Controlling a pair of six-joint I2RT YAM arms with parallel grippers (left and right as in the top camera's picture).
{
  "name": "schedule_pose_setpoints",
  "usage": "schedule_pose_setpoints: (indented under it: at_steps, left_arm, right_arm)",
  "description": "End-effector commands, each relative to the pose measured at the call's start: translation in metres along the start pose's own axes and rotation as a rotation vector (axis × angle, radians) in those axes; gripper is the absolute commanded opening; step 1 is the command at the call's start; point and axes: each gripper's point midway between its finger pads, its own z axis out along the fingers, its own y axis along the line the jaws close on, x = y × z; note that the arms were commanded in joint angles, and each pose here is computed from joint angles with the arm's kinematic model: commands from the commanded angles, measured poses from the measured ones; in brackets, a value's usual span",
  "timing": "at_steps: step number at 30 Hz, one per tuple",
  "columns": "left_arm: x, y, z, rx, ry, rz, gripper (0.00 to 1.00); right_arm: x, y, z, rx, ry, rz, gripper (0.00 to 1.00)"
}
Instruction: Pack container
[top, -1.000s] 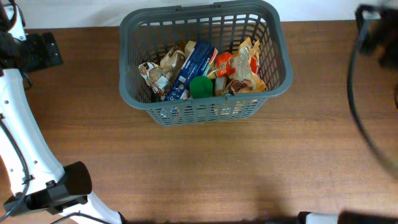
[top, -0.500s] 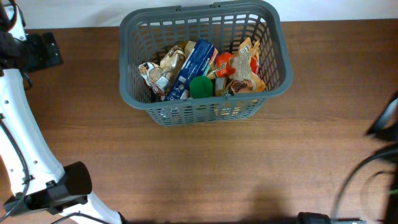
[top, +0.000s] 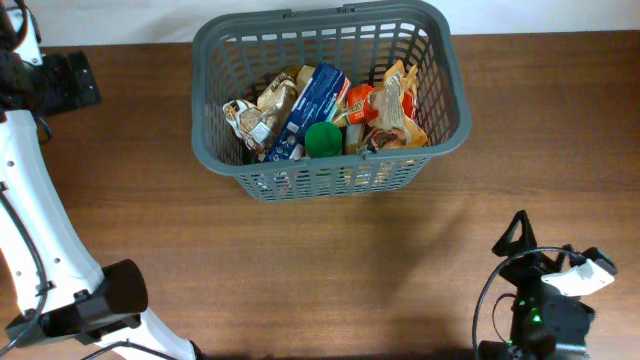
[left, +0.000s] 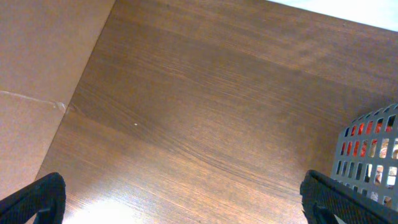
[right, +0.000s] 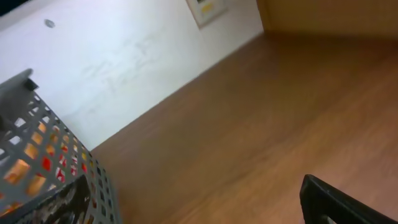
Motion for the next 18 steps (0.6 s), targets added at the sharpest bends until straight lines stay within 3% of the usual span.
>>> schedule_pose_setpoints:
  at_steps: [1, 8, 18]
  left_arm:
    - [0.0, 0.003, -0.005, -0.009, -0.009, -0.014, 0.99]
    - [0.0, 0.003, -0.005, -0.009, -0.009, -0.014, 0.99]
    - [0.0, 0.003, -0.005, -0.009, -0.009, -0.014, 0.99]
  right_arm:
    - [0.02, -0.008, 0.007, 0.01, 0.031, 0.08, 0.99]
    - [0.054, -0.025, 0.018, 0.057, 0.101, 0.056, 0.99]
    - [0.052, -0.024, 0.018, 0.053, 0.093, 0.057, 0.99]
